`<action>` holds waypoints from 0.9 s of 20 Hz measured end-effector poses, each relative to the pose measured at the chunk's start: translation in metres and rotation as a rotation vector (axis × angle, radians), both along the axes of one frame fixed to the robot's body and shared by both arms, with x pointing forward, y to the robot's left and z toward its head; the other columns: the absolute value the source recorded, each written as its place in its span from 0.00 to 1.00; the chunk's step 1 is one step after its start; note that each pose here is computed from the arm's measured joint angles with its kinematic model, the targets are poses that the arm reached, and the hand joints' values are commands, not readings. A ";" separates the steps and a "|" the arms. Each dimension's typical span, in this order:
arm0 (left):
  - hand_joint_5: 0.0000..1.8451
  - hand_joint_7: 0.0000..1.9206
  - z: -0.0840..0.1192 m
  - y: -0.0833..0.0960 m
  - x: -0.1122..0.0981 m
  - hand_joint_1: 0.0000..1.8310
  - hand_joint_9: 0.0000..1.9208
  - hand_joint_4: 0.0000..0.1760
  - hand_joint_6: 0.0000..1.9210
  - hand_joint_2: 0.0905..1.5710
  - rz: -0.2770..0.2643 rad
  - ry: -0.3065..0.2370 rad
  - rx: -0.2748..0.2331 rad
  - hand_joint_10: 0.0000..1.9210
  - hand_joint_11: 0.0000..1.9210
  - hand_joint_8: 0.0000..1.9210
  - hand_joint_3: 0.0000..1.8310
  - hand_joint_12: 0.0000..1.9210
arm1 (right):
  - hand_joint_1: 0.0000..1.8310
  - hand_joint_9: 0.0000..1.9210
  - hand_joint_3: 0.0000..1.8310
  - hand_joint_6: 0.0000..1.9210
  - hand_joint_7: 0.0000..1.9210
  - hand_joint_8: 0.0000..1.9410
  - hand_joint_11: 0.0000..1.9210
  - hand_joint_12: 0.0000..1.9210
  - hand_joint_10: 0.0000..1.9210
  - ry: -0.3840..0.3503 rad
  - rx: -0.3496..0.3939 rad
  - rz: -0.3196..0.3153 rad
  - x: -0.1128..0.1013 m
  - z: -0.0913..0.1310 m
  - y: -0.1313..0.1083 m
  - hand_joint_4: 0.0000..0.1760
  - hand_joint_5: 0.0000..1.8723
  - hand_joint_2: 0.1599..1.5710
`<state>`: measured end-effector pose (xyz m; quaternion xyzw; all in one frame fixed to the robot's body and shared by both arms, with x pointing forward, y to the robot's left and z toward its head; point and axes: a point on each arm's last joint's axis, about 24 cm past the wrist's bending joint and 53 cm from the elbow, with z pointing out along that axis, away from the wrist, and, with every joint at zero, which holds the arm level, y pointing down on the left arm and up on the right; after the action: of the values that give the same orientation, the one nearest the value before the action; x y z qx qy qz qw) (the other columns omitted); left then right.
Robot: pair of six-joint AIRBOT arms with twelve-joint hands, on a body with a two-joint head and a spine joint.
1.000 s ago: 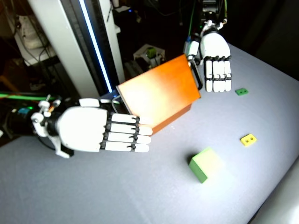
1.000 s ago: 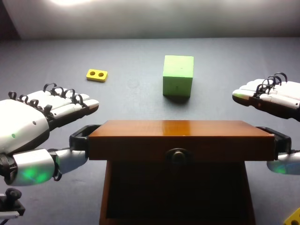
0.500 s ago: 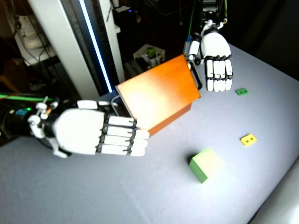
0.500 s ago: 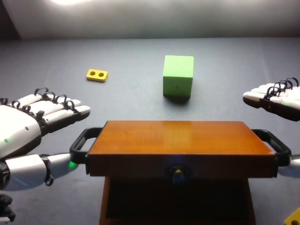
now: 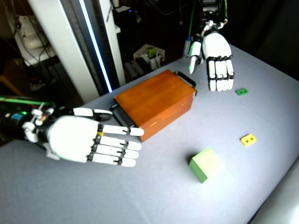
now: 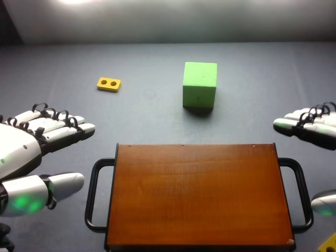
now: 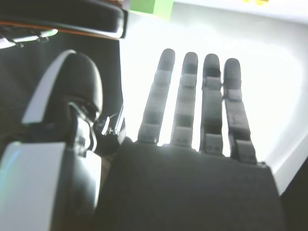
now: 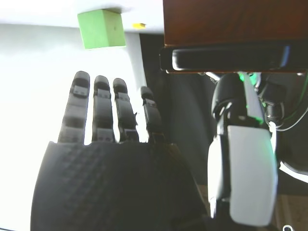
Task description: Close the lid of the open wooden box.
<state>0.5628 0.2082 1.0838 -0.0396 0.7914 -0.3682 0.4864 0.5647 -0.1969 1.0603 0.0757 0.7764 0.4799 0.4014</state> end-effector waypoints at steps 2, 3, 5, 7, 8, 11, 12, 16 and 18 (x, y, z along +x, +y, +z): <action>0.09 0.07 0.001 0.000 0.000 0.00 0.07 0.00 0.00 0.89 0.000 -0.002 -0.001 0.00 0.00 0.00 0.00 0.20 | 0.30 0.00 0.00 0.00 0.00 0.00 0.00 0.00 0.00 0.003 0.002 -0.004 0.000 0.000 -0.001 0.68 0.00 0.65; 0.09 0.08 0.002 0.000 0.001 0.00 0.08 0.00 0.00 0.89 0.001 -0.008 -0.006 0.00 0.00 0.00 0.00 0.22 | 0.28 0.00 0.00 0.00 0.00 0.00 0.00 0.00 0.00 0.003 0.003 -0.010 0.001 0.000 -0.002 0.66 0.00 0.64; 0.08 0.06 0.008 0.002 0.004 0.00 0.07 0.00 0.00 0.88 0.018 -0.026 -0.024 0.00 0.00 0.00 0.00 0.20 | 0.28 0.00 0.00 0.00 0.00 0.00 0.00 0.00 0.00 -0.008 0.005 -0.016 0.004 0.004 -0.005 0.66 0.00 0.64; 0.08 0.08 0.019 0.005 0.009 0.00 0.08 0.00 0.00 0.88 0.037 -0.064 -0.048 0.01 0.01 0.01 0.00 0.20 | 0.27 0.00 0.00 0.00 0.00 0.00 0.00 0.00 0.00 -0.035 0.034 -0.035 0.009 0.014 -0.008 0.74 0.00 0.66; 0.08 0.07 0.027 0.006 0.013 0.00 0.07 0.00 0.00 0.85 0.046 -0.091 -0.064 0.00 0.00 0.00 0.00 0.18 | 0.28 0.00 0.00 0.00 0.00 0.00 0.00 0.00 0.00 -0.054 0.049 -0.043 0.012 0.020 -0.010 0.77 0.00 0.66; 0.08 0.07 0.061 0.010 0.026 0.00 0.06 0.00 0.00 0.86 0.088 -0.211 -0.156 0.00 0.00 0.00 0.00 0.17 | 0.27 0.00 0.00 0.00 0.00 0.00 0.00 0.00 0.00 -0.150 0.116 -0.077 0.022 0.051 -0.017 0.90 0.00 0.67; 0.07 0.06 0.073 0.011 0.030 0.00 0.05 0.00 0.00 0.86 0.111 -0.252 -0.203 0.00 0.00 0.00 0.00 0.14 | 0.24 0.00 0.00 0.00 0.00 0.00 0.00 0.00 0.00 -0.204 0.151 -0.090 0.027 0.067 -0.017 0.95 0.00 0.67; 0.04 0.00 0.101 0.008 0.026 0.00 0.00 0.00 0.00 0.91 0.103 -0.350 -0.305 0.00 0.00 0.00 0.01 0.00 | 0.25 0.00 0.01 0.00 0.00 0.00 0.01 0.00 0.00 -0.350 0.266 -0.089 0.028 0.115 -0.015 0.61 0.00 0.72; 0.03 0.00 0.113 0.012 0.026 0.00 0.00 0.00 0.00 0.92 0.112 -0.391 -0.340 0.00 0.00 0.00 0.02 0.00 | 0.26 0.08 0.00 0.01 0.07 0.01 0.12 0.03 0.01 -0.392 0.292 -0.082 0.026 0.127 -0.015 0.46 0.06 0.71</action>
<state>0.5886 0.2201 1.1971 -0.0928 0.6058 -0.4689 0.6360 0.5902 -0.2117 1.1870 0.0695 0.6024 0.5759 0.5483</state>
